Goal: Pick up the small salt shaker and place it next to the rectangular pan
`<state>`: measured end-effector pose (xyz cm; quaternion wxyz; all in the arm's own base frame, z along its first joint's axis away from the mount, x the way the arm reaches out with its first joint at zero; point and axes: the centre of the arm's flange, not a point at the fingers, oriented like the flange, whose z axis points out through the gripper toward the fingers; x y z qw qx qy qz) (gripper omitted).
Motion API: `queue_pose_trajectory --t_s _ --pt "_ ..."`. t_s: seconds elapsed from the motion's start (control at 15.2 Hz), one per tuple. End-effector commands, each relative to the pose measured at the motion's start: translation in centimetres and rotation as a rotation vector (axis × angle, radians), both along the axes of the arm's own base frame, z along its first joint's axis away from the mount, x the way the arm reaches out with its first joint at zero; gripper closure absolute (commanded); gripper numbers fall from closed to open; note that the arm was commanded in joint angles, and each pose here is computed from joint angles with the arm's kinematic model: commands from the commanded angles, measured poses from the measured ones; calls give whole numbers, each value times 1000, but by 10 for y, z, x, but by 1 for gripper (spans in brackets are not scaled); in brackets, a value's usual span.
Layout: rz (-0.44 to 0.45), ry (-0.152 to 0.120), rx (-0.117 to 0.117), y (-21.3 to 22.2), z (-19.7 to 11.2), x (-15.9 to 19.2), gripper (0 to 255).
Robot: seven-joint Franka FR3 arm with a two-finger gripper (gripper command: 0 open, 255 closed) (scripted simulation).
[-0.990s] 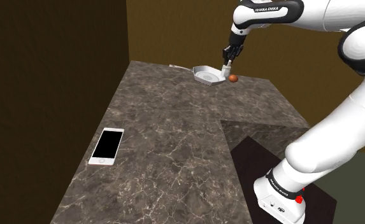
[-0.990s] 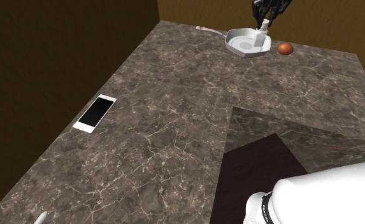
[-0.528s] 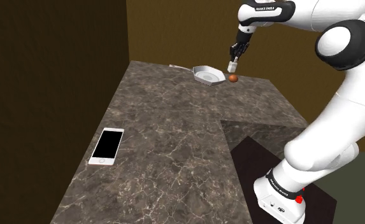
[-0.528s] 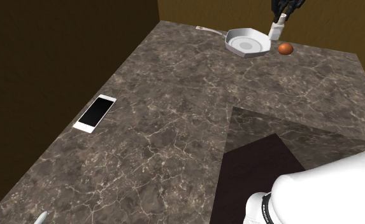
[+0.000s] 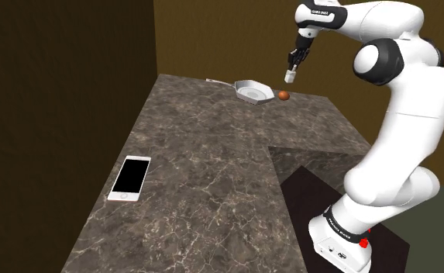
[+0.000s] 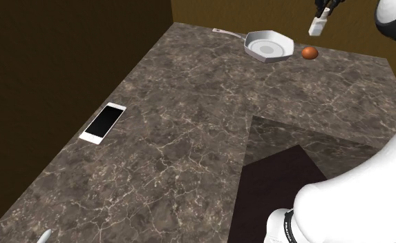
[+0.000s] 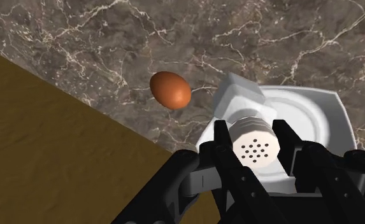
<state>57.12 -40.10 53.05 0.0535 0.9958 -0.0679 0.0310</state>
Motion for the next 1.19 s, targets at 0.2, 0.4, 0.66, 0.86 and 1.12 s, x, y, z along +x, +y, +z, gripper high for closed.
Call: queue_pose_trajectory --t_s 0.2,0.4,0.66,0.86,1.12 --pt "1 0 0 -46 -10 4 255" --pt "1 0 0 -46 -26 4 255" --pt "1 0 0 -46 -47 4 255" --pt "1 0 0 -46 -63 4 255" --pt "1 0 0 -46 -84 4 255"
